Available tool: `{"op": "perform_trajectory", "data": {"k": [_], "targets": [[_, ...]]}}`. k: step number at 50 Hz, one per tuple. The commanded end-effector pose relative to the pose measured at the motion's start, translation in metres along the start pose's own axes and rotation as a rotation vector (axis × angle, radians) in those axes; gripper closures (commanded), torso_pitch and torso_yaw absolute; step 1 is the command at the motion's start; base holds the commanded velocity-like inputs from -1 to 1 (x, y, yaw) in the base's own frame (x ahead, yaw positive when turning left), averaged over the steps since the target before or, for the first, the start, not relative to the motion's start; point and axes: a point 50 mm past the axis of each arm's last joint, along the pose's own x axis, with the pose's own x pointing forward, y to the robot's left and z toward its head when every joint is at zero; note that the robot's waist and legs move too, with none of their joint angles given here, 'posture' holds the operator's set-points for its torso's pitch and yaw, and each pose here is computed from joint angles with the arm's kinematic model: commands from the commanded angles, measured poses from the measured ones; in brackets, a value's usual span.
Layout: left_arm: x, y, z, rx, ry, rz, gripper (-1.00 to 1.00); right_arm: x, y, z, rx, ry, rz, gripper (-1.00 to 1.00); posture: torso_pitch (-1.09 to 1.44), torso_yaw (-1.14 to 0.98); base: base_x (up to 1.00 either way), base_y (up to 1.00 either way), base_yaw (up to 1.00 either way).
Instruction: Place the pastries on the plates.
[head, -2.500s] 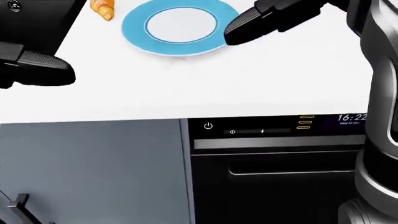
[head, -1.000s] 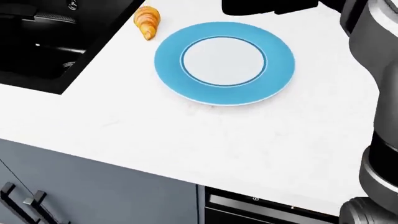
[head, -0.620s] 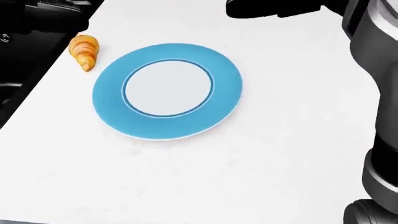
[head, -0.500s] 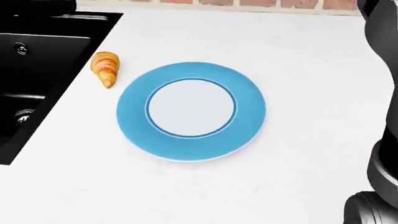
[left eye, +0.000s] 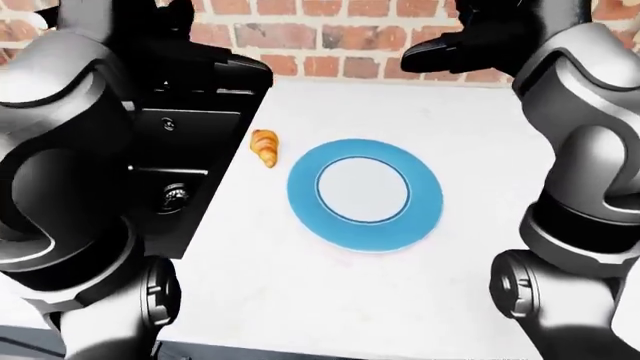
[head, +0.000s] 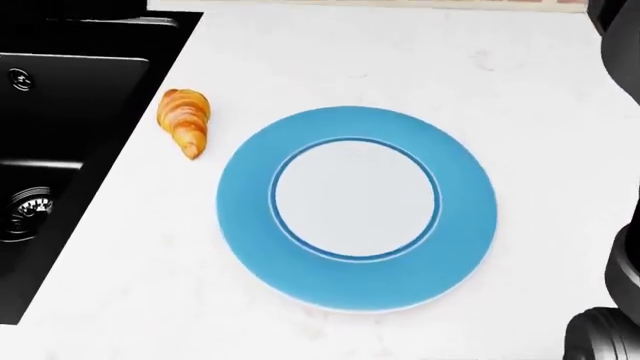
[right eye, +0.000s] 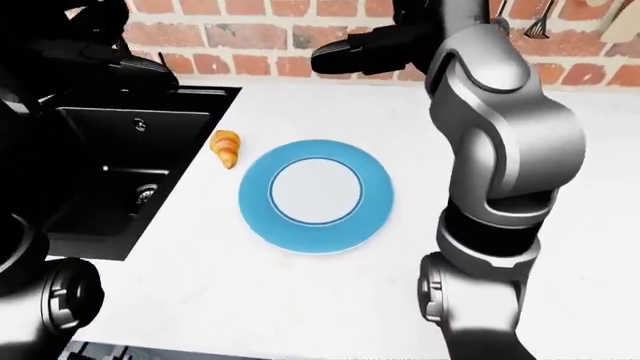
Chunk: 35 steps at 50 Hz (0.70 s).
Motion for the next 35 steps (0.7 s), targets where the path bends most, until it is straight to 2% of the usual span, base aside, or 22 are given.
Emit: {"op": "perform_trajectory", "data": {"k": [1, 10, 14, 15, 16, 17, 19, 27, 35], "targets": [[-0.004, -0.002, 0.01, 0.008, -0.051, 0.008, -1.0, -0.003, -0.004, 0.014, -0.002, -0.058, -0.022, -1.0, 0.0, 0.0, 0.0, 0.0, 0.0], [0.002, -0.012, 0.007, 0.021, -0.048, 0.001, -1.0, -0.005, -0.015, 0.017, -0.018, -0.06, -0.05, -1.0, 0.0, 0.0, 0.0, 0.0, 0.0], [0.012, -0.019, -0.004, 0.029, -0.026, 0.004, -1.0, -0.006, -0.02, 0.022, -0.025, -0.061, -0.062, -1.0, 0.0, 0.0, 0.0, 0.0, 0.0], [0.015, -0.019, -0.006, 0.031, -0.023, 0.041, -1.0, -0.006, -0.021, 0.022, -0.027, -0.061, -0.067, -1.0, 0.0, 0.0, 0.0, 0.0, 0.0], [0.017, -0.02, -0.007, 0.029, -0.019, 0.047, -1.0, -0.006, -0.021, 0.022, -0.026, -0.061, -0.067, -1.0, 0.0, 0.0, 0.0, 0.0, 0.0], [0.019, -0.024, -0.01, 0.059, -0.003, 0.057, -1.0, -0.006, -0.021, 0.022, -0.027, -0.061, -0.068, -1.0, 0.0, 0.0, 0.0, 0.0, 0.0], [0.022, -0.03, -0.013, 0.057, 0.001, 0.044, -1.0, -0.006, -0.021, 0.021, -0.025, -0.062, -0.072, -1.0, 0.0, 0.0, 0.0, 0.0, 0.0], [0.052, -0.051, -0.022, 0.07, 0.035, 0.048, -1.0, -0.006, -0.026, 0.019, -0.024, -0.06, -0.093, -1.0, 0.0, 0.0, 0.0, 0.0, 0.0], [0.089, -0.054, -0.023, 0.053, 0.073, 0.091, -1.0, -0.005, -0.026, 0.015, -0.021, -0.057, -0.094, -1.0, 0.0, 0.0, 0.0, 0.0, 0.0]]}}
